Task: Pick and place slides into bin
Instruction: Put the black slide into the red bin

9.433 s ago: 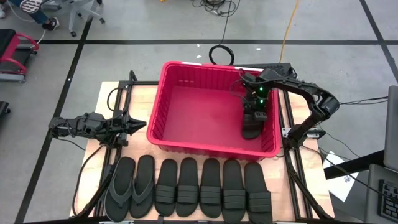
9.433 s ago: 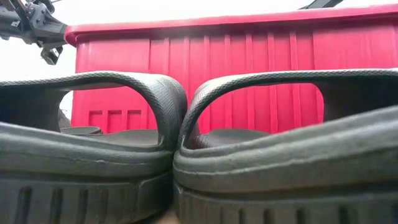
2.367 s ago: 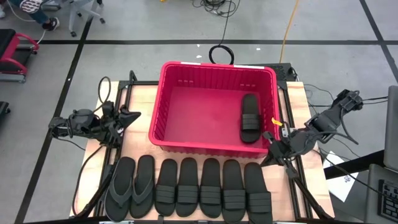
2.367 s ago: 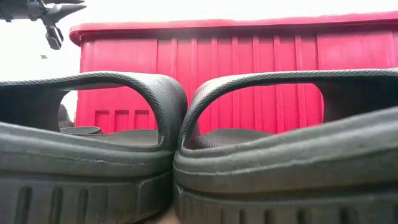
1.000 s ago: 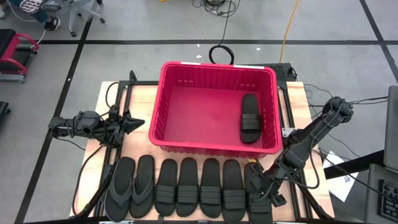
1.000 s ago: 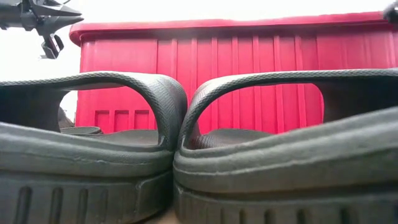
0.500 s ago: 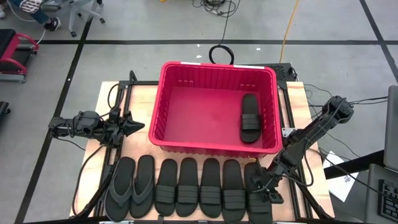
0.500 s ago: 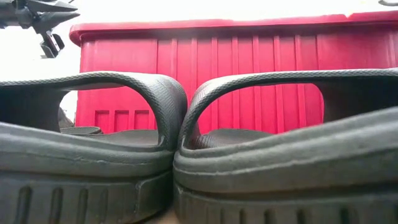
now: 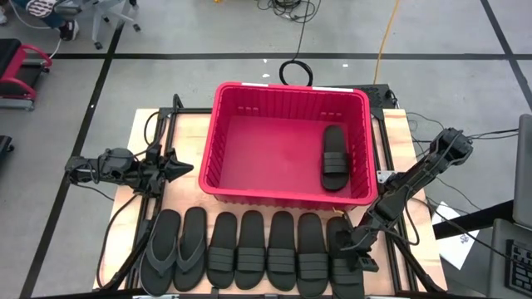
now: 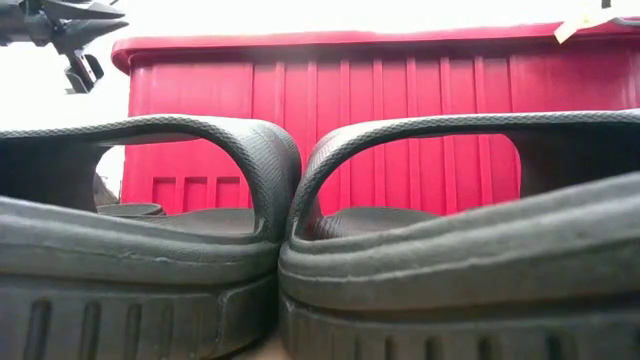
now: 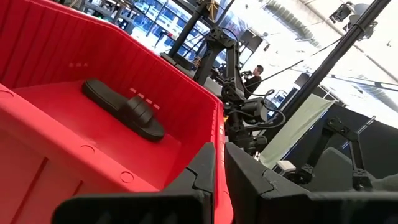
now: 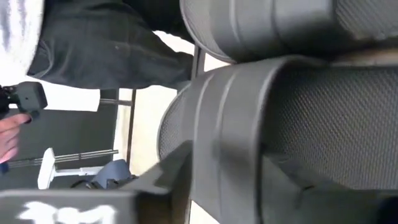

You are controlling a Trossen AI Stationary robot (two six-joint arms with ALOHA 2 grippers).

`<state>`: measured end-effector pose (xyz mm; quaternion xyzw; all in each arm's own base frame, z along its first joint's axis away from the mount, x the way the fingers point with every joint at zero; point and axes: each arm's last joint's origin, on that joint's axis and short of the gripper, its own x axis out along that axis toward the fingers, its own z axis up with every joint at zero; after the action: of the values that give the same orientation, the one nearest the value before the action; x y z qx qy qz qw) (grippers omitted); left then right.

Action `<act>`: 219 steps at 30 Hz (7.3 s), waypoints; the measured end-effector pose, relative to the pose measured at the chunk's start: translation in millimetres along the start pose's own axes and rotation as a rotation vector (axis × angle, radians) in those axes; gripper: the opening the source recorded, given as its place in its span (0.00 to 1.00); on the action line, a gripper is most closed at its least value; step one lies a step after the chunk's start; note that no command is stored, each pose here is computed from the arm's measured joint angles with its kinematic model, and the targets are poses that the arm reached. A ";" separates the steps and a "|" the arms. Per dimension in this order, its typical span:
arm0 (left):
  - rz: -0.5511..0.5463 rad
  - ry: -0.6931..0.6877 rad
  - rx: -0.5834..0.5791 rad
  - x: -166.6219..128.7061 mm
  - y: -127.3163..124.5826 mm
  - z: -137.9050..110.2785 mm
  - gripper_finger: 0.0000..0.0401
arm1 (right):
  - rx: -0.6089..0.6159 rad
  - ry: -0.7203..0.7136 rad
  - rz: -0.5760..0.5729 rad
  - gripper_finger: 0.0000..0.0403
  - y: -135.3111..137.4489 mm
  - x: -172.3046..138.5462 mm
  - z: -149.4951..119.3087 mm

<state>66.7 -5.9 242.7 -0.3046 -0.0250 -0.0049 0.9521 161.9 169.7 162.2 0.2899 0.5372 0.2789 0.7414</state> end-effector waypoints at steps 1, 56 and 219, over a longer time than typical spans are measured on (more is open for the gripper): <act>0.001 -0.001 0.000 0.0 0.0 0.1 0.08 | -0.010 -0.007 0.007 0.29 0.7 0.0 0.6; 0.191 -0.042 -0.066 -0.8 8.9 -3.7 0.08 | -0.561 -0.067 -0.506 0.01 80.5 -272.0 107.7; 0.379 -0.082 0.081 -2.9 16.7 -5.6 0.08 | -0.176 0.117 -0.396 0.00 -219.7 -207.9 187.7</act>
<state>64.5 4.4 228.3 -0.2654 -0.0060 0.1877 0.9457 308.6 -154.0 181.7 0.0963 0.5991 0.1903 0.7717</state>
